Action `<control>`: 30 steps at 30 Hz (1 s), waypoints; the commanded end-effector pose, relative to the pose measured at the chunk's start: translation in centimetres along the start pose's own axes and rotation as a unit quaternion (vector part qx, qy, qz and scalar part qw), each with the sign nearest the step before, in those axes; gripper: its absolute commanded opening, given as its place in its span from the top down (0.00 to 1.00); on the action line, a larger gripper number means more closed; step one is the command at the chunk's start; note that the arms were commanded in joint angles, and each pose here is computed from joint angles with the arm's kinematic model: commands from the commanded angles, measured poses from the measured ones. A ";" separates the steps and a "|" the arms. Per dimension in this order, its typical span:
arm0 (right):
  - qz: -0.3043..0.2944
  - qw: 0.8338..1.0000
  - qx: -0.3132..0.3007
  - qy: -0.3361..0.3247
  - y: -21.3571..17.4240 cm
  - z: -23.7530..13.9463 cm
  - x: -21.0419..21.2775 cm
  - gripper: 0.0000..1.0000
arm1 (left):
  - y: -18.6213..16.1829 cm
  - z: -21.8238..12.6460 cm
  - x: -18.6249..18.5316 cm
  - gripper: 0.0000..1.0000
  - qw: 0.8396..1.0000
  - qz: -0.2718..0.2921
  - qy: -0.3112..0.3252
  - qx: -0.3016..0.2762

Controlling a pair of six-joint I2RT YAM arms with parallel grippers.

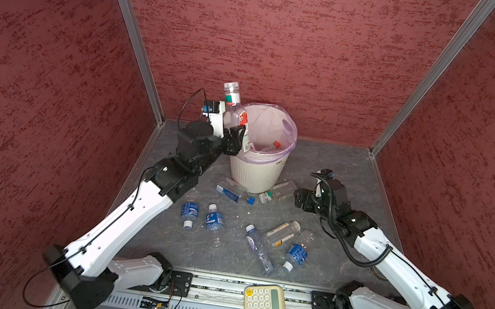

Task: Throw the plastic bottles in the bin
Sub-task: 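Carry the green-labelled bottle with the left gripper over the bin and release, then lower the left gripper while the right gripper grasps the white-capped clear bottle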

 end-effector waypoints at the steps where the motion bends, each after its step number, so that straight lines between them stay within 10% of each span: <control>1: 0.015 1.000 -0.019 0.007 0.5 -0.8 0.0 0.08 | 1.8 4.3 -0.9 0.39 0.998 -0.006 -0.058 0.000; 5: 0.018 0.999 -0.026 0.007 0.7 -1.7 -0.1 0.06 | 0.6 8.0 0.7 0.00 0.998 -0.026 -0.028 0.042; 30: -0.085 0.987 0.086 0.104 -5.1 -1.2 5.2 0.10 | -1.5 -2.1 2.5 0.01 0.999 -0.019 -0.012 0.040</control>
Point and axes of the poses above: each gripper's point midway between its finger pads, its own z axis out along the fingers, its own x axis along the line the jaws close on, y = z × x, the point moved 4 cm from there along -z, back along the fingers, and after that the axes turned 4 degrees about z, right-handed, at the moved point
